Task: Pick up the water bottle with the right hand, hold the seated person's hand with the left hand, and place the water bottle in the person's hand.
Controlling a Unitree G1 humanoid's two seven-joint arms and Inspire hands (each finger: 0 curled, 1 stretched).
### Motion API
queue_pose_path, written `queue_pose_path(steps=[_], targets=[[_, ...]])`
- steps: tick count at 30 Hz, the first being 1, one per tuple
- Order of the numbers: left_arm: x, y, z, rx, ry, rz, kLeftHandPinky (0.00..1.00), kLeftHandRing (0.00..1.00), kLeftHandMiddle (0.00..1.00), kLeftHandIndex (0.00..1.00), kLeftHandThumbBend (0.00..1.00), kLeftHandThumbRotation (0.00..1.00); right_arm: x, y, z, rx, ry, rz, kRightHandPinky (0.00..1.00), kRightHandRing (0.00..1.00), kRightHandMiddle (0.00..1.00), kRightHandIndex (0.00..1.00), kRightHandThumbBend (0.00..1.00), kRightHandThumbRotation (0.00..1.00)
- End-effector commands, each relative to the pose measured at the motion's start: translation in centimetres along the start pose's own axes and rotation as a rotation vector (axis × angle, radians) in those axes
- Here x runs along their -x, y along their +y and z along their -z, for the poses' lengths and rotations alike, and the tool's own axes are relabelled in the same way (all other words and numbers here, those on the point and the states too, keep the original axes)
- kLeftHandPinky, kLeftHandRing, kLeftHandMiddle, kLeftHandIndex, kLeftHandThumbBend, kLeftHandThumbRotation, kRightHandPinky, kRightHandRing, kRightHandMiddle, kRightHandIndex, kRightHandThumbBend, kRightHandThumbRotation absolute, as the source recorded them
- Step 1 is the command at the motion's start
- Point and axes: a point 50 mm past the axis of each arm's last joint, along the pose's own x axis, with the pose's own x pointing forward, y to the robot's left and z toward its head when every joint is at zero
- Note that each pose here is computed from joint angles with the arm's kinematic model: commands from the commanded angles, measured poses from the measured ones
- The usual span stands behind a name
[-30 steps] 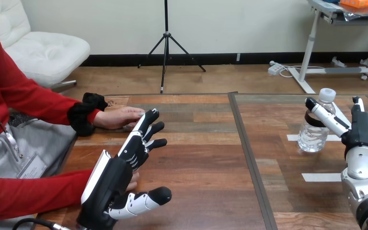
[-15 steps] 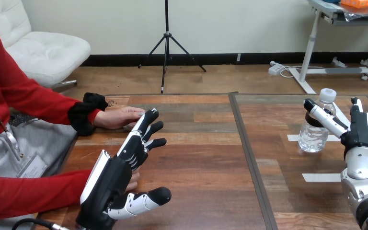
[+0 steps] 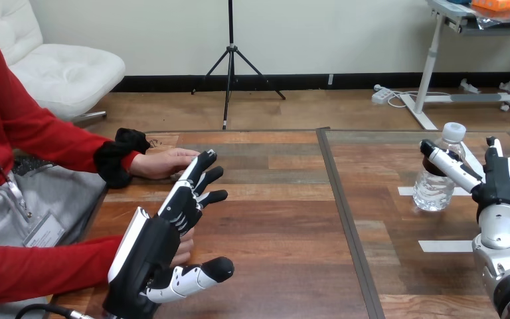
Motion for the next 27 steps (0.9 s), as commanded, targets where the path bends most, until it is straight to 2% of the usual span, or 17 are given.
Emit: queue_pose_path(steps=[1,17,27], targets=[[-1.3,0.3,-0.8,-0.018,-0.073,-0.003,0.84,0.94,0.98,0.95,1.0,0.61,-1.1,-1.4,-4.4,0.012,-0.12,0.033,0.81,0.96,1.0,1.0,1.0,0.56],[-1.3,-0.1,-0.8,-0.025,-0.071,-0.004,0.83,0.94,0.98,0.95,1.0,0.63,-1.4,-2.6,-6.2,0.193,-0.228,0.054,0.77,0.94,1.0,1.0,1.0,0.54],[-1.3,-0.4,-0.7,-0.005,-0.065,0.007,0.83,0.94,0.98,0.96,1.0,0.63,-1.5,-3.1,-7.2,0.268,-0.273,0.059,0.85,0.98,1.0,1.0,1.0,0.53]])
